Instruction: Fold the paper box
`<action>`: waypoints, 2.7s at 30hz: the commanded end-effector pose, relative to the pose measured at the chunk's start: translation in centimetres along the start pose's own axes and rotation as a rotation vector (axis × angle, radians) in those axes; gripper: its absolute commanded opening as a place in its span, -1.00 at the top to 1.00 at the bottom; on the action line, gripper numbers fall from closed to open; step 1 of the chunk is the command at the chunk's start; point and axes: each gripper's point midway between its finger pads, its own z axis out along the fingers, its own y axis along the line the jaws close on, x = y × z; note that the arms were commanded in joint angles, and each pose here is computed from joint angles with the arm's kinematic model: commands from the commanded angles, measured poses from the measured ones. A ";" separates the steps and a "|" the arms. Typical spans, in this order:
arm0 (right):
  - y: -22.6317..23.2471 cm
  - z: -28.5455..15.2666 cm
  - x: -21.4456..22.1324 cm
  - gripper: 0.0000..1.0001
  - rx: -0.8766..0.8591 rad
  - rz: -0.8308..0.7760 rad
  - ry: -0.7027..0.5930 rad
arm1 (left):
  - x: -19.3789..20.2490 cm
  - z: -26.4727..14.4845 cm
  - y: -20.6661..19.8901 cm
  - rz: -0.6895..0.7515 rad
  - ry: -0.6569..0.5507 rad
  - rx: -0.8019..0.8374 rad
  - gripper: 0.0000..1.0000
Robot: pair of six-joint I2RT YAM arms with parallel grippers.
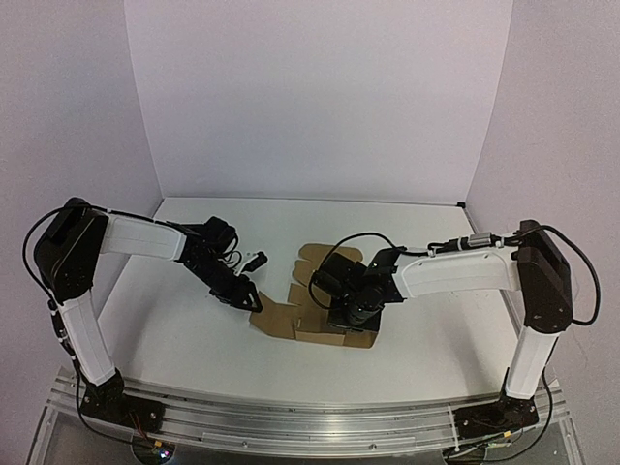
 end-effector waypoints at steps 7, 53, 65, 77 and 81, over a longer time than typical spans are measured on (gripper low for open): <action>0.8 -1.1 -0.5 0.96 -0.028 0.020 -0.013 | -2.6 -0.5 -4.3 0.052 -0.033 0.100 0.43; -9.7 1.5 -14.6 -0.53 -0.285 0.158 0.119 | -1.2 0.4 -4.0 0.044 0.070 -0.017 1.00; -8.5 8.6 -16.1 -0.03 -0.401 0.183 0.176 | -1.2 0.5 -4.1 0.039 0.072 -0.011 1.00; -5.8 5.5 -19.0 0.86 -0.572 0.065 0.057 | -1.6 0.2 -3.4 -0.092 0.089 -0.044 1.00; -3.4 -0.4 -20.6 0.98 -0.647 -0.102 -0.129 | -1.1 0.2 -3.0 -0.173 0.115 -0.049 1.00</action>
